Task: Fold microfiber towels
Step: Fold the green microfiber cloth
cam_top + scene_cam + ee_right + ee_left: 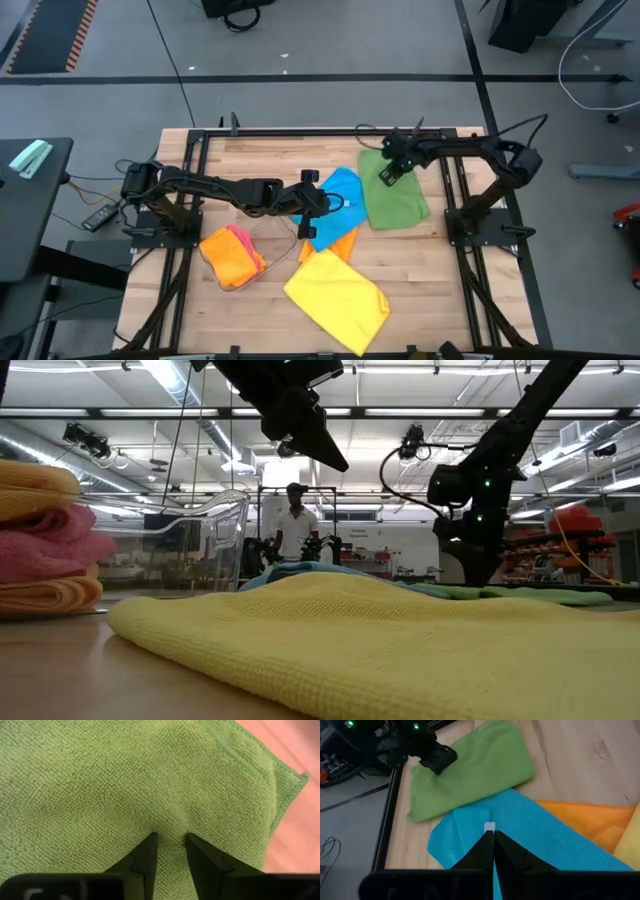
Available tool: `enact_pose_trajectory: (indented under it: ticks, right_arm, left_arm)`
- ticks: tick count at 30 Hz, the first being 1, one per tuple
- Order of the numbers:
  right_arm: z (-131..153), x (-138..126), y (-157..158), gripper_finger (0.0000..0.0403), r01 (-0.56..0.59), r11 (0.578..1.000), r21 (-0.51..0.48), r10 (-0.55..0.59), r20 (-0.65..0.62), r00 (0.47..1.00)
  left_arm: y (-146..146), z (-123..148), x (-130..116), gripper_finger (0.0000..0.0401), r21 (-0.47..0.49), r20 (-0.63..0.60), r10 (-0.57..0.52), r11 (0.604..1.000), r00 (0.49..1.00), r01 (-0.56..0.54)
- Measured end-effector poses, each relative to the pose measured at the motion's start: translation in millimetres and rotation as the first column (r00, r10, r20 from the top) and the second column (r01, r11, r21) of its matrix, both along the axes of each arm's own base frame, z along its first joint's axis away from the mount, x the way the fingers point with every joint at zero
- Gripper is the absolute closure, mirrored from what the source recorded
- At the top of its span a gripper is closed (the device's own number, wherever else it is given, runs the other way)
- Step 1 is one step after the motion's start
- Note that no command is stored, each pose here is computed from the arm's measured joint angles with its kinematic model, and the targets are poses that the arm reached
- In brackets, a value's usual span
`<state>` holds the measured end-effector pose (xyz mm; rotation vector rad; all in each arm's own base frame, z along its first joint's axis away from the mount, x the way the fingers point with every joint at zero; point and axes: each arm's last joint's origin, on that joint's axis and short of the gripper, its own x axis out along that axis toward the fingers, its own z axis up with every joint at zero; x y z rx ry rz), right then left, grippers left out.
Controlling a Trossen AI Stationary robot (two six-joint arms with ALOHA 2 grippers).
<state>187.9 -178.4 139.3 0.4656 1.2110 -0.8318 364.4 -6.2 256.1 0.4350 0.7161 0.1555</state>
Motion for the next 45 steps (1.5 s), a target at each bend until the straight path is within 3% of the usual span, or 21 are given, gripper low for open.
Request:
enact_pose_trajectory:
  ticks: [6, 9, 15, 20, 24, 28, 37, 40, 45]
  right_arm:
    - [5.6, -15.8, -8.0, 0.0298, 0.026, 0.999, 0.021, -0.026, -0.018, 0.999]
    - [33.8, -12.4, -9.1, 0.0298, 0.001, 1.0, -0.03, 0.0, 0.026, 1.0]
    - [63.7, -5.2, 28.6, 0.0293, -0.215, 0.976, 0.027, 0.213, 0.076, 0.974]
    - [42.5, 9.3, 73.4, 0.0293, -0.368, 0.919, 0.137, 0.363, 0.064, 0.93]
    - [15.5, 14.7, 100.6, 0.0296, -0.427, 0.873, 0.236, 0.445, -0.026, 0.895]
    - [5.5, 26.9, 114.1, 0.0297, -0.439, 0.872, 0.215, 0.459, -0.048, 0.887]
    - [-8.2, 72.5, 121.6, 0.0298, -0.491, 0.865, 0.102, 0.478, 0.126, 0.869]
    - [1.0, 81.9, 121.4, 0.0298, -0.507, 0.858, 0.086, 0.495, 0.13, 0.859]
    - [40.2, 77.9, 123.3, 0.0297, -0.545, 0.835, 0.074, 0.538, 0.101, 0.837]
  left_arm:
    - [0.0, -0.2, -0.2, 0.0379, -0.019, 0.004, 0.016, 1.0, 1.0, -0.016]
    - [-0.1, -0.6, -0.5, 0.0375, -0.02, 0.0, 0.016, 1.0, 1.0, -0.016]
    - [-2.7, -0.6, -0.5, 0.0374, -0.023, 0.001, 0.011, 1.0, 1.0, -0.011]
    - [-2.6, -0.5, -0.5, 0.0383, -0.021, 0.001, 0.01, 1.0, 1.0, -0.01]
    - [-2.8, -0.5, -0.5, 0.0387, -0.039, 0.008, 0.024, 0.999, 1.0, -0.024]
    - [-2.8, -0.5, -0.4, 0.0381, -0.039, 0.008, 0.024, 0.999, 1.0, -0.023]
    - [-2.8, -0.5, -0.5, 0.0374, -0.039, 0.007, 0.024, 0.999, 1.0, -0.023]
    - [-2.6, -0.5, -0.5, 0.038, -0.039, 0.007, 0.024, 0.999, 1.0, -0.024]
    - [-2.9, -1.2, -1.1, 0.0387, -0.039, -0.002, 0.024, 0.999, 1.0, -0.024]
